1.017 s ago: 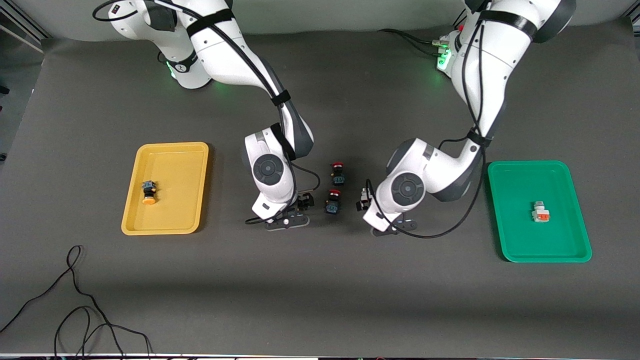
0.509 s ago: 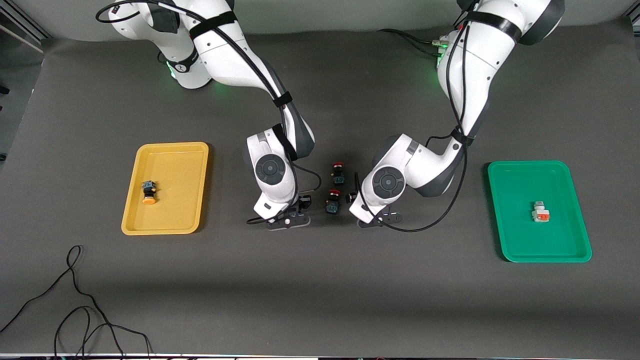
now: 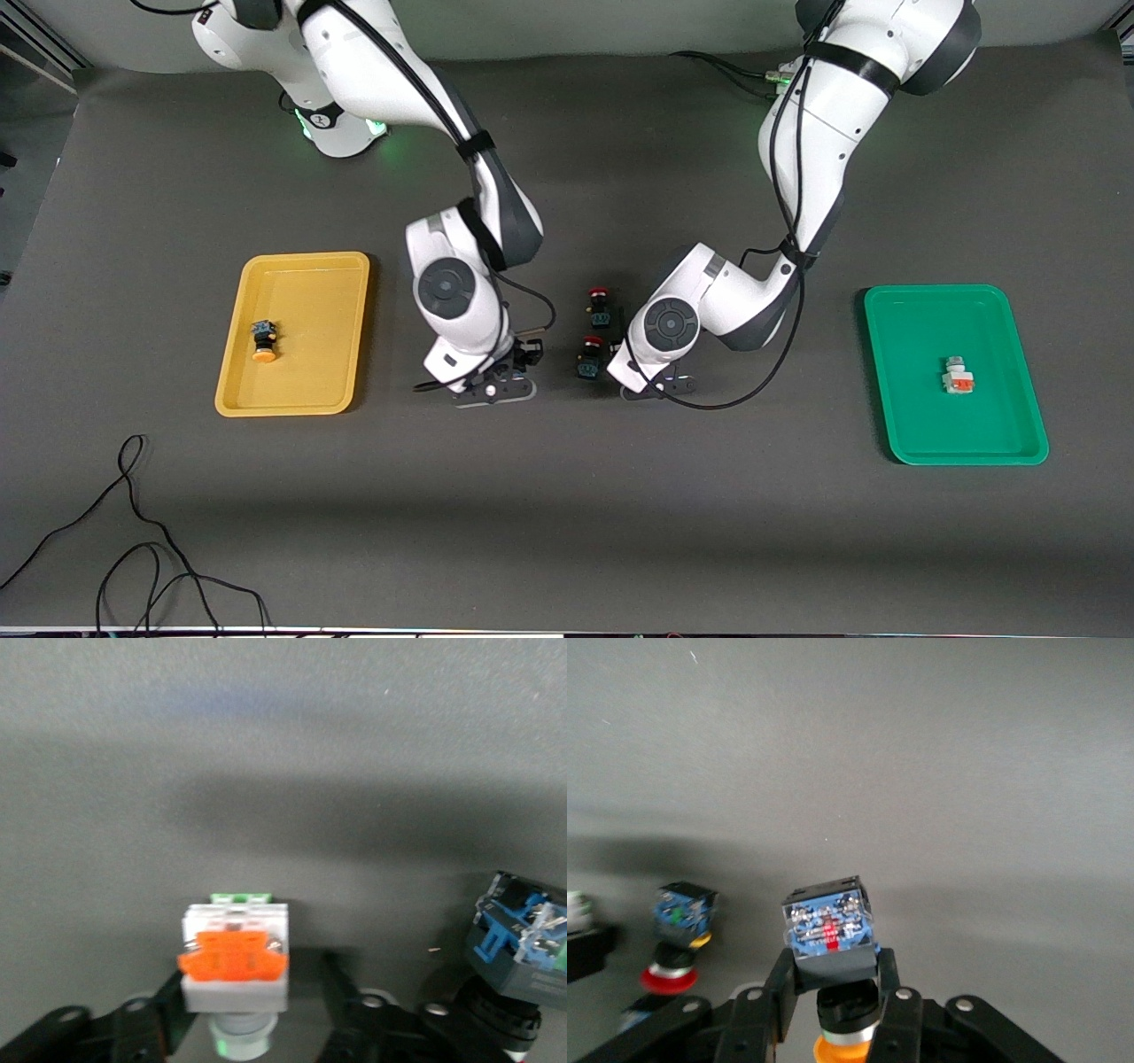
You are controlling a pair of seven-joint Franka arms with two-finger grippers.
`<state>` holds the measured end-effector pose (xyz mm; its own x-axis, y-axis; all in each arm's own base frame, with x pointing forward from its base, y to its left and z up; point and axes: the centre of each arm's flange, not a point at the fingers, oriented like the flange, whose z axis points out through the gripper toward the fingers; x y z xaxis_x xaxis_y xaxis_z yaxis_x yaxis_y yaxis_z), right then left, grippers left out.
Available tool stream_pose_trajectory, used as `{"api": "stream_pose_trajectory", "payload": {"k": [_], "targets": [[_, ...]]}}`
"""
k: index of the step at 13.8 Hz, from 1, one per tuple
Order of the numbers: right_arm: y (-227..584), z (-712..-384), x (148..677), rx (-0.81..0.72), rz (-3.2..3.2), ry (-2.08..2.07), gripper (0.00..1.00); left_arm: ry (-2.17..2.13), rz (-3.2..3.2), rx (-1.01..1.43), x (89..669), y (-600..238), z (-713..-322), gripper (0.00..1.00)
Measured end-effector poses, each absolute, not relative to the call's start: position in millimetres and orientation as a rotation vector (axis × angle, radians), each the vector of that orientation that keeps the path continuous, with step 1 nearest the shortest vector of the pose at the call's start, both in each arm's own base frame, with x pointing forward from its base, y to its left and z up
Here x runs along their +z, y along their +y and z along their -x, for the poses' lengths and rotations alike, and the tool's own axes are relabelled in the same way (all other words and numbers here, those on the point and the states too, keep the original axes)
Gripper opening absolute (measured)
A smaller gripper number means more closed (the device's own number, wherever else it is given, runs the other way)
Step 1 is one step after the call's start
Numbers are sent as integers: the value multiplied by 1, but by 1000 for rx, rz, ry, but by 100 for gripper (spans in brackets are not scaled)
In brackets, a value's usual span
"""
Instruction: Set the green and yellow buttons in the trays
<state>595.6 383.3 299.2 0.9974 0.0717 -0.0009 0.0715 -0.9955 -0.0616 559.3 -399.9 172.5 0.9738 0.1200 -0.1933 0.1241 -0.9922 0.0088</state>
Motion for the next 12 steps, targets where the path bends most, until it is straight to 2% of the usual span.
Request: {"api": "stream_pose_trajectory", "payload": {"k": [1, 2, 4, 5, 8, 10, 12], "targets": [[371, -600, 323, 14, 3071, -85, 40, 171, -3113, -281, 176, -400, -561, 45], [356, -605, 341, 17, 3072, -57, 40, 147, -3137, -257, 180, -398, -563, 41], [320, -615, 364, 44, 3104, -15, 40, 160, -3205, -300, 197, -382, -573, 41], [298, -620, 373, 71, 3123, 28, 40, 194, -3236, -328, 224, -368, -583, 41], [206, -634, 399, 145, 3160, 216, 40, 297, -3290, -359, 354, -319, -605, 41], [140, -629, 406, 197, 3142, 229, 40, 335, -3308, -379, 421, -275, -609, 41], [84, -616, 406, 246, 3108, 197, 40, 308, -3303, -418, 455, -215, -620, 41]]}}
